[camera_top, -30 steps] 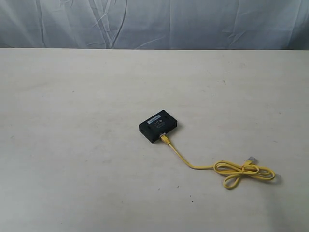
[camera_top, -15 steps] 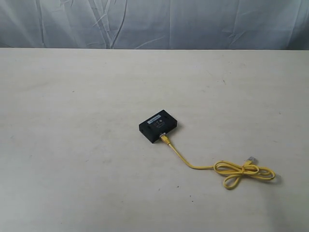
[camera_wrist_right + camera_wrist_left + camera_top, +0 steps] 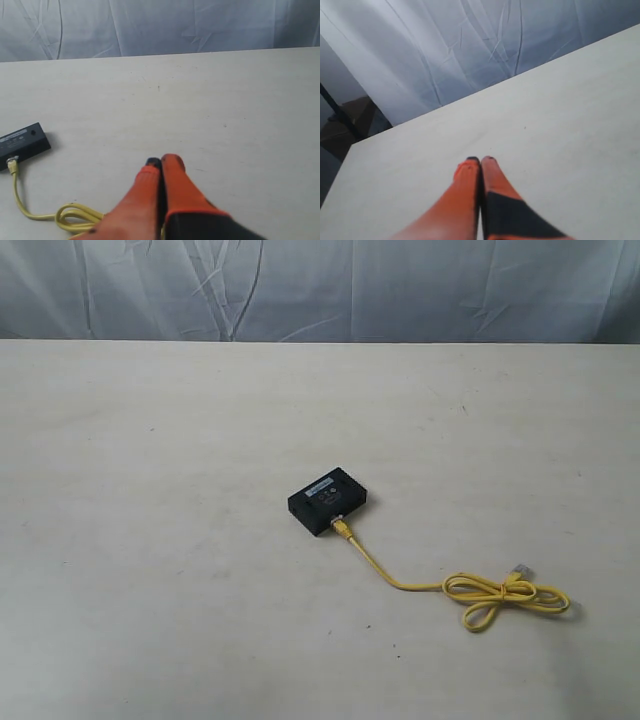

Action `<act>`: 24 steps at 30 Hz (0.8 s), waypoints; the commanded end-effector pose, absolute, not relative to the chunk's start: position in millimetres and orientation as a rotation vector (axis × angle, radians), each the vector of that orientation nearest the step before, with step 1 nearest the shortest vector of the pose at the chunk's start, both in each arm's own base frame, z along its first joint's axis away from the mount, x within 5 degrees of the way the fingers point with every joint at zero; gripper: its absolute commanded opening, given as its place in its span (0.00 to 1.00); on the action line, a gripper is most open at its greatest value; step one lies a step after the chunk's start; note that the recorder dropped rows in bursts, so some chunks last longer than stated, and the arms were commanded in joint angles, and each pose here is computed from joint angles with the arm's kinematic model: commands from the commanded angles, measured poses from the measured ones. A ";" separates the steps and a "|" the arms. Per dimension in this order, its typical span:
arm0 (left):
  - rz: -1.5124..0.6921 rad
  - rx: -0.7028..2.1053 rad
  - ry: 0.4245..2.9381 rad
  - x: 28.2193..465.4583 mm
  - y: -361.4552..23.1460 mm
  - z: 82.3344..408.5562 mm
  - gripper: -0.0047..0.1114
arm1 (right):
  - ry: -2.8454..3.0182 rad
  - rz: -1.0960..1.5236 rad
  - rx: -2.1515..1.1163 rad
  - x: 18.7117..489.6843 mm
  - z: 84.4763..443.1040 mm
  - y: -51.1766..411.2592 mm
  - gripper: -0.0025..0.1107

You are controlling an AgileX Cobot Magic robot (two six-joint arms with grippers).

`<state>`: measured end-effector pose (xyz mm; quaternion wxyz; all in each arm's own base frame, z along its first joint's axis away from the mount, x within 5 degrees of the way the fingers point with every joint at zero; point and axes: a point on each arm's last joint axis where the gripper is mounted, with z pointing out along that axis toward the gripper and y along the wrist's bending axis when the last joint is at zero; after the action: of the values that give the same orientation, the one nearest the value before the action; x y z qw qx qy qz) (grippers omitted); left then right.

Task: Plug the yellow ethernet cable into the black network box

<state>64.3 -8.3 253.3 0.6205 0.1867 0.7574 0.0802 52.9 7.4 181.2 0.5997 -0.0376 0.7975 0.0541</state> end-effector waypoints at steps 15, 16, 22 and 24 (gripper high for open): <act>0.240 0.432 1.714 54.6 -4.9 188.0 0.04 | 1.835 0.119 -0.086 52.8 181.5 7.1 0.02; 0.203 0.398 1.720 54.6 -5.4 188.0 0.04 | 1.835 0.119 -0.086 52.8 181.5 7.1 0.02; 0.046 0.199 1.704 55.3 -5.3 192.1 0.04 | 1.835 0.121 -0.085 52.8 181.5 7.1 0.02; 0.003 0.149 1.708 55.3 -5.3 192.2 0.04 | 1.835 0.122 -0.084 52.8 181.5 7.2 0.02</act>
<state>55.2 -5.2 191.5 0.6446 0.1084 0.7559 0.0373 52.9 7.4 181.1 0.5995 -0.0372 0.7977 0.0547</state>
